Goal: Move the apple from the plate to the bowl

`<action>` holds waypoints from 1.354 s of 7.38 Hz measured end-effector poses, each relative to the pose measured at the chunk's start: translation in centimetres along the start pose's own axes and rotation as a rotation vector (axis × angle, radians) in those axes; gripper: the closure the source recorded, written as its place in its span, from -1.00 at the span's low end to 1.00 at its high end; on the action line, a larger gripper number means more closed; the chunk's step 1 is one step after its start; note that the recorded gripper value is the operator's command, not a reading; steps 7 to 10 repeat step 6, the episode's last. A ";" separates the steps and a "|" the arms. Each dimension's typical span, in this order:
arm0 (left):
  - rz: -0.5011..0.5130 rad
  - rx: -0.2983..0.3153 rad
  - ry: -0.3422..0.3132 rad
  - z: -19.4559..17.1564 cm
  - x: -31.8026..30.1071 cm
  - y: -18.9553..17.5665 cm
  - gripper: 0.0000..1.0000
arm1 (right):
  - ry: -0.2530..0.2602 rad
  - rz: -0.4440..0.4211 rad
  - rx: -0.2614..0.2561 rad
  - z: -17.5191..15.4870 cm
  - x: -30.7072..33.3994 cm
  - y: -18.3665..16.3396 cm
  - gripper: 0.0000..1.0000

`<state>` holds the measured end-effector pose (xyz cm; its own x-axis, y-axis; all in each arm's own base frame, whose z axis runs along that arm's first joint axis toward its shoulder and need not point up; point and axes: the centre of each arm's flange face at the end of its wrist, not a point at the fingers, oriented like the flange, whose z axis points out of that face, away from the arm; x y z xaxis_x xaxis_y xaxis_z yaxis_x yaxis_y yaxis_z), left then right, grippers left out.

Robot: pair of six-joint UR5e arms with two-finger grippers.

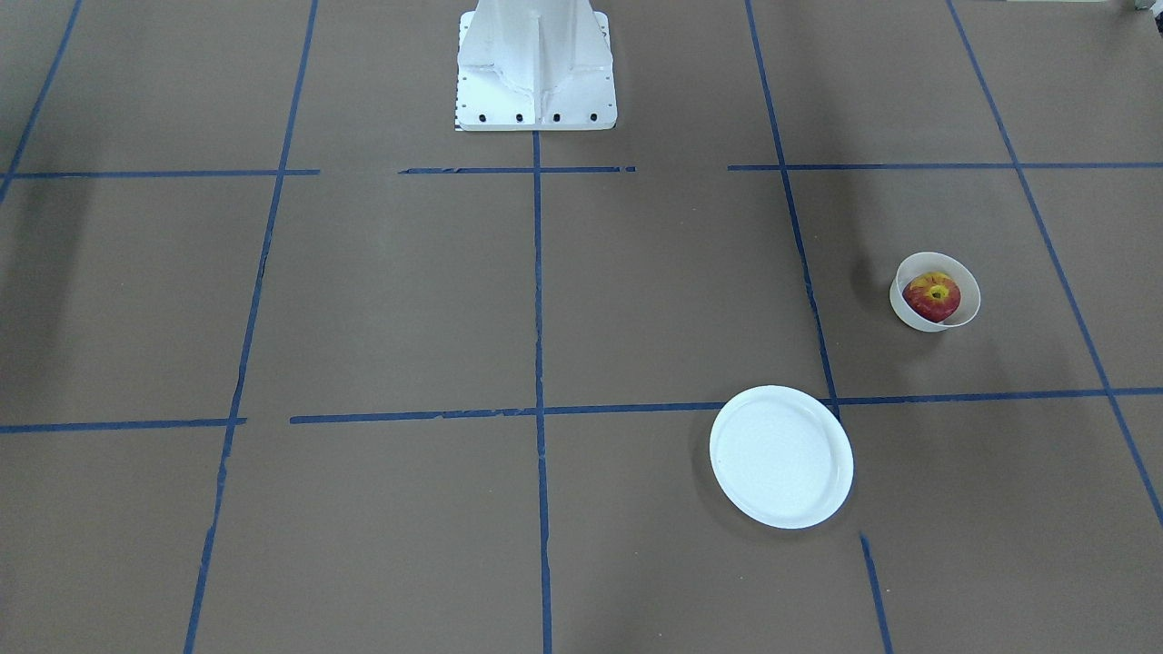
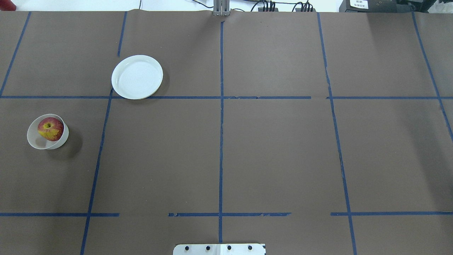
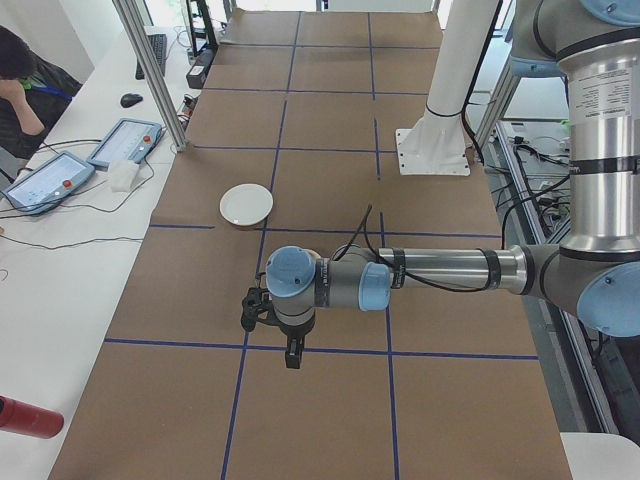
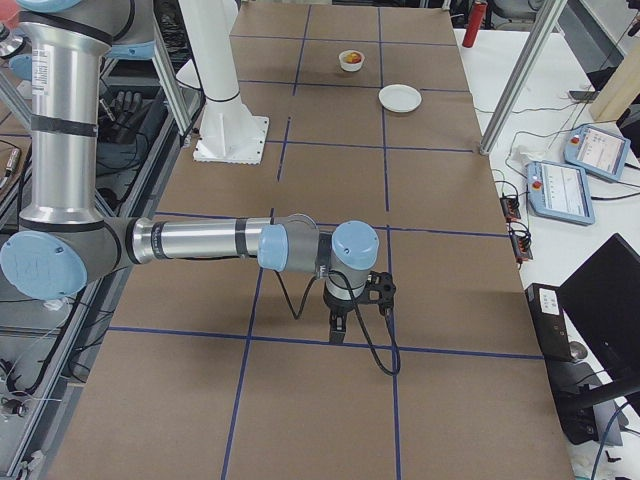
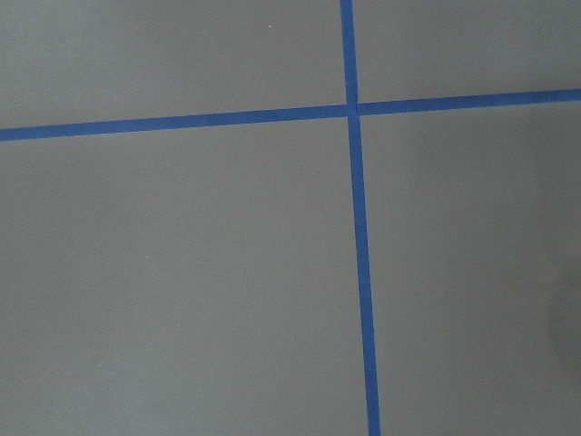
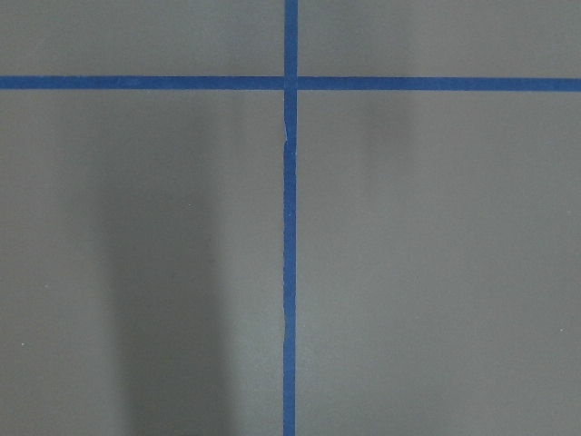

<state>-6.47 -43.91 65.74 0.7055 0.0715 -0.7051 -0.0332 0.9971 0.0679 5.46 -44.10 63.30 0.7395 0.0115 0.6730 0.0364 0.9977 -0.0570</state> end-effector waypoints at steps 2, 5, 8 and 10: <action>0.001 0.004 0.000 -0.2 0.1 -0.2 -1.00 | 0.000 0.001 0.000 0.0 0.0 0.0 -1.00; 0.001 0.005 -0.001 -0.2 0.2 -0.3 -1.00 | 0.000 0.001 0.000 0.0 0.0 0.0 -1.00; 0.000 0.006 -0.002 -0.2 0.2 -0.3 -1.00 | 0.000 0.001 0.000 0.0 0.0 0.0 -1.00; 0.000 0.006 -0.002 -0.2 0.2 -0.3 -1.00 | 0.000 0.001 0.000 0.0 0.0 0.0 -1.00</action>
